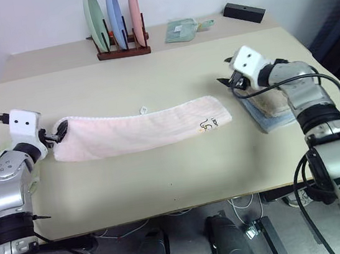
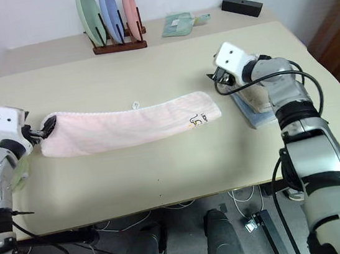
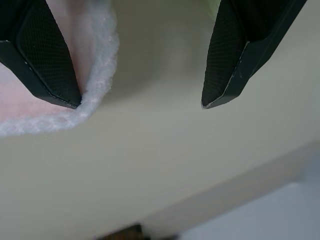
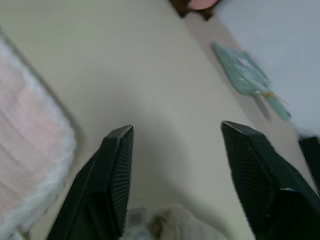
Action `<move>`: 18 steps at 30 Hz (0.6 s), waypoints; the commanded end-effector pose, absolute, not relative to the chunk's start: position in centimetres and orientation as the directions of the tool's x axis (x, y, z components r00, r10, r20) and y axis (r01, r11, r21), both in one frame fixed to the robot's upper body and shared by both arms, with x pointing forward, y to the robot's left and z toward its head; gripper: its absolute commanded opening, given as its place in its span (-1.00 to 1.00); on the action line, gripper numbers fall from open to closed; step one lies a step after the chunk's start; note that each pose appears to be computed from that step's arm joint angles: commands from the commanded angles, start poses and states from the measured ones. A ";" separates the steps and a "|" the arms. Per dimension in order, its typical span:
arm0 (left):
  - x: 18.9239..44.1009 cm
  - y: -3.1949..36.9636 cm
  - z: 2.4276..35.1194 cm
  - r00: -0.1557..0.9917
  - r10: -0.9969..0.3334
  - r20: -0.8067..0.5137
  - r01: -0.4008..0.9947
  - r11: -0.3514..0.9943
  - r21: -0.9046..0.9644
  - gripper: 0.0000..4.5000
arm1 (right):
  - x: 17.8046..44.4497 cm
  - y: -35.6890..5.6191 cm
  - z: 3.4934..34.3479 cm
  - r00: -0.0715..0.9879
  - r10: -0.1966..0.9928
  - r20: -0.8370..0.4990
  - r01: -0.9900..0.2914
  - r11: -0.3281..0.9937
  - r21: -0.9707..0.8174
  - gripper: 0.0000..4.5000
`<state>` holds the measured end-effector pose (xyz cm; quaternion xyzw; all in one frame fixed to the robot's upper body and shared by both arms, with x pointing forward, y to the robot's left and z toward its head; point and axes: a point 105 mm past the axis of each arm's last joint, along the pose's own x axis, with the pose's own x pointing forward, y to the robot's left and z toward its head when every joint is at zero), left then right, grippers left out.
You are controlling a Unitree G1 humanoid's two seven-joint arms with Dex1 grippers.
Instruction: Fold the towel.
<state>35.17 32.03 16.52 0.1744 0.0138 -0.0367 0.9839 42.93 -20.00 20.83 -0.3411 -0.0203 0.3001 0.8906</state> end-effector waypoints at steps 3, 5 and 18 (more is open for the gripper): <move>33.2 28.5 17.2 0.979 -0.199 -0.037 0.196 0.893 0.405 0.73 | 37.6 -19.3 20.7 0.756 0.639 -0.141 -0.638 0.672 -0.375 0.99; 32.7 28.3 16.5 0.978 -0.197 -0.072 0.208 0.880 0.427 0.73 | 35.8 -19.0 19.7 0.740 0.653 -0.161 -0.669 0.688 -0.283 0.99; 31.1 21.1 16.3 0.878 -0.470 -0.091 0.451 0.747 0.489 0.73 | 29.9 -16.8 13.4 0.737 0.628 -0.249 -0.499 0.755 0.425 0.99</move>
